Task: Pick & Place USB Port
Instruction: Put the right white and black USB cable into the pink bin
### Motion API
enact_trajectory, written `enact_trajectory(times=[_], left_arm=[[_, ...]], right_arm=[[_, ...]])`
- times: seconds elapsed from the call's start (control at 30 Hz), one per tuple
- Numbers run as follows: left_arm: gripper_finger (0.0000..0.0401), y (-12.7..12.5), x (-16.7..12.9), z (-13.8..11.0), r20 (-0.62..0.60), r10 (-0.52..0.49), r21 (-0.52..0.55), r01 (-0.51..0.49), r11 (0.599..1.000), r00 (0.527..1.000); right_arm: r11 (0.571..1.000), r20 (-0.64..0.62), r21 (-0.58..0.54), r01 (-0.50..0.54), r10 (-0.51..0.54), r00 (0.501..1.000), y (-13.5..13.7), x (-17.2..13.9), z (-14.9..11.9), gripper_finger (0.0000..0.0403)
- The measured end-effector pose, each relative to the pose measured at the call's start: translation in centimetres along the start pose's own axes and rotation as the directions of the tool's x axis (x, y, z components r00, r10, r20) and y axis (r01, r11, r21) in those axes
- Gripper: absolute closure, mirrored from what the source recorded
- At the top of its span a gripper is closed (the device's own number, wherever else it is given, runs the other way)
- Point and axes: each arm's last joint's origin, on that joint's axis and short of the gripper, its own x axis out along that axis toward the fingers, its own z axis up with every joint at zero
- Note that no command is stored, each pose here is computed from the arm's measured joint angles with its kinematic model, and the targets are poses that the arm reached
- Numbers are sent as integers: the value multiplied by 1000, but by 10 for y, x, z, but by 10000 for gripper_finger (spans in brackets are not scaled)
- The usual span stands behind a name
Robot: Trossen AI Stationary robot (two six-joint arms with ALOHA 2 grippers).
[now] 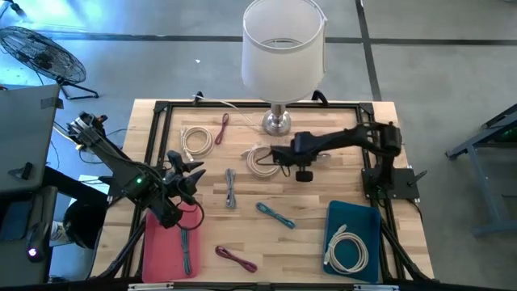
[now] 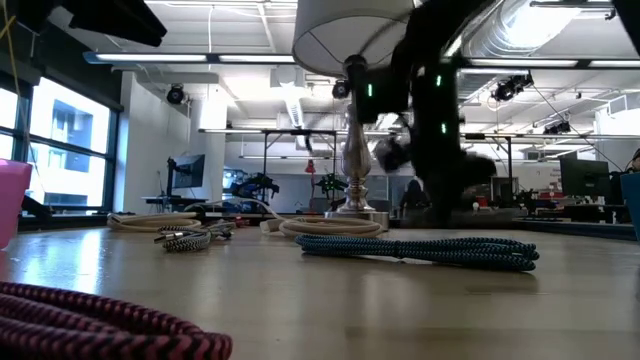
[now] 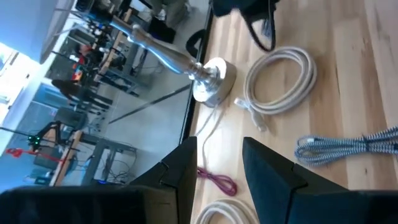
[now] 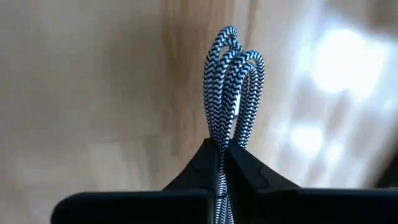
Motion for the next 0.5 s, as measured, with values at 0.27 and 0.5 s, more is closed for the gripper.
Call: enact_trajectory(times=[0.27, 0.5], left_arm=[[277, 9, -4, 3, 45, 5, -28, -4, 1000, 999], [277, 31, -16, 13, 175, -170, -110, 191, 976, 970]], right_arm=[[996, 284, 43, 72, -81, 955, 35, -94, -13, 401], [995, 611, 22, 97, -91, 786, 72, -165, -27, 402]])
